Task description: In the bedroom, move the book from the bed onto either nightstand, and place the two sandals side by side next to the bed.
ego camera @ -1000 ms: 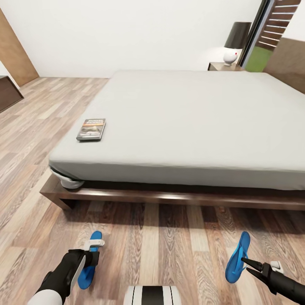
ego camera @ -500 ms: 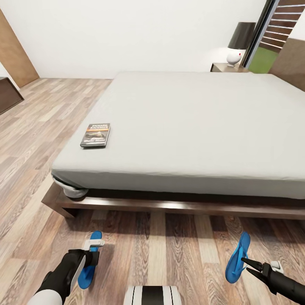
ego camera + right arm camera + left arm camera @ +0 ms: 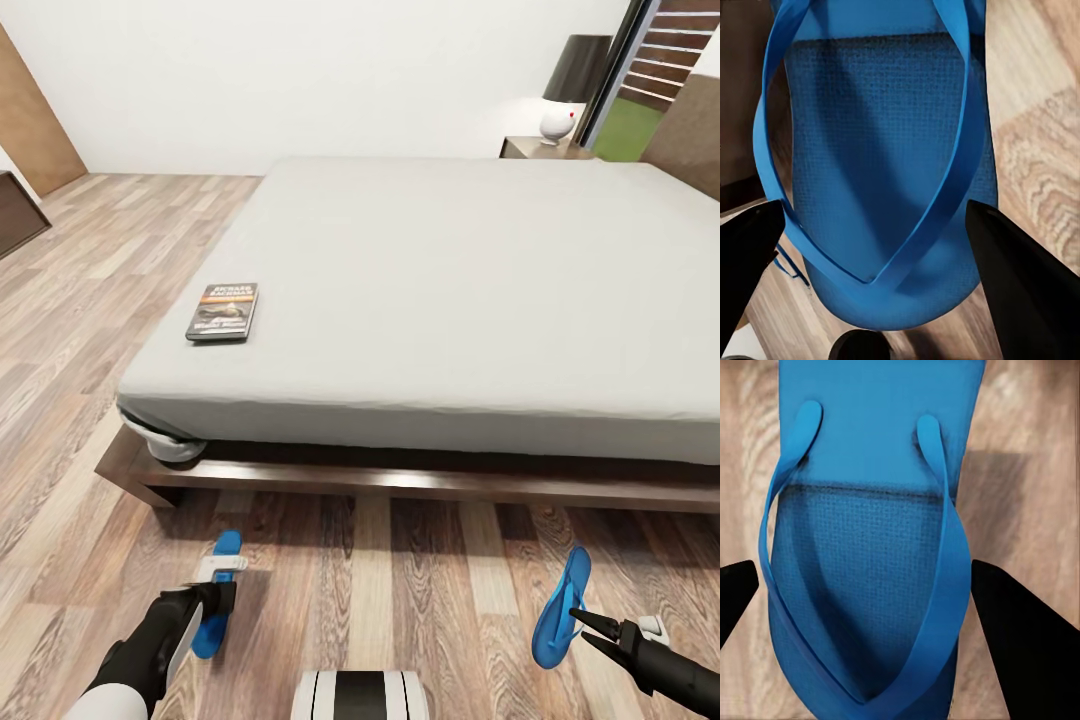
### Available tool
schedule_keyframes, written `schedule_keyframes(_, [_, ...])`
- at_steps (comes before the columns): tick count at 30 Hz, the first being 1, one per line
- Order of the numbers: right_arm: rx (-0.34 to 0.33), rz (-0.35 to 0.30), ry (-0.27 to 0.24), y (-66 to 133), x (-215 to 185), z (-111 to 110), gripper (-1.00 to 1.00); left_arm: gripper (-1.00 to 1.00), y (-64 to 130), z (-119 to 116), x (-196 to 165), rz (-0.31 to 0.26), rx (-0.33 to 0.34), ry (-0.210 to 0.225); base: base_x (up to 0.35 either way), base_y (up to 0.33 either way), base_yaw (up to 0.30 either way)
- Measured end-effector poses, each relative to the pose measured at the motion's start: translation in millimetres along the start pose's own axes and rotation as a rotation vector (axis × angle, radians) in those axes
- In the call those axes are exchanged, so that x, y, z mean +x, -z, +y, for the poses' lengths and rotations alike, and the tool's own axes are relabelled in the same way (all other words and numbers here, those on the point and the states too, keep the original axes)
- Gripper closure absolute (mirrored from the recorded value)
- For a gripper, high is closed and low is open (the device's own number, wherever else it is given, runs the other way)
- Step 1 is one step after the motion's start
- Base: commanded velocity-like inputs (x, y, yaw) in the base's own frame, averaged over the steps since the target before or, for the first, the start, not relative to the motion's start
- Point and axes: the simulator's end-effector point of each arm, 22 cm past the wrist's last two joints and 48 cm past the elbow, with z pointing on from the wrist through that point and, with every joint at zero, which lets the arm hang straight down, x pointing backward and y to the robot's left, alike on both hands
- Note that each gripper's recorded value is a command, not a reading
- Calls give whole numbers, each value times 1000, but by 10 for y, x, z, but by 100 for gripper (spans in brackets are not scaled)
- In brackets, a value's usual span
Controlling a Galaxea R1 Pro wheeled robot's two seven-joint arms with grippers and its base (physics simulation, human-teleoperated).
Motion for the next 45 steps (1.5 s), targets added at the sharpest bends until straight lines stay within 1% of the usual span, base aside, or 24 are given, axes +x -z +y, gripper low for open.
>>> schedule_keyframes(5, [0, 0, 0, 0, 0, 0, 100, 100, 0, 1, -32, -15, 0, -1, 0, 0, 0])
schedule_keyframes(39, [99, 71, -72, -163, 272, -553, 100, 100, -426, -31, 628, 123, -1, -12, 0, 0, 0])
schedule_keyframes(40, [96, 72, -78, -167, 280, -557, 100, 100, -438, -32, 649, 127, -1, -12, 0, 0, 0])
schedule_keyframes(45, [95, 72, -79, -167, 279, -556, 100, 100, -438, -31, 648, 127, -1, -12, 0, 0, 0])
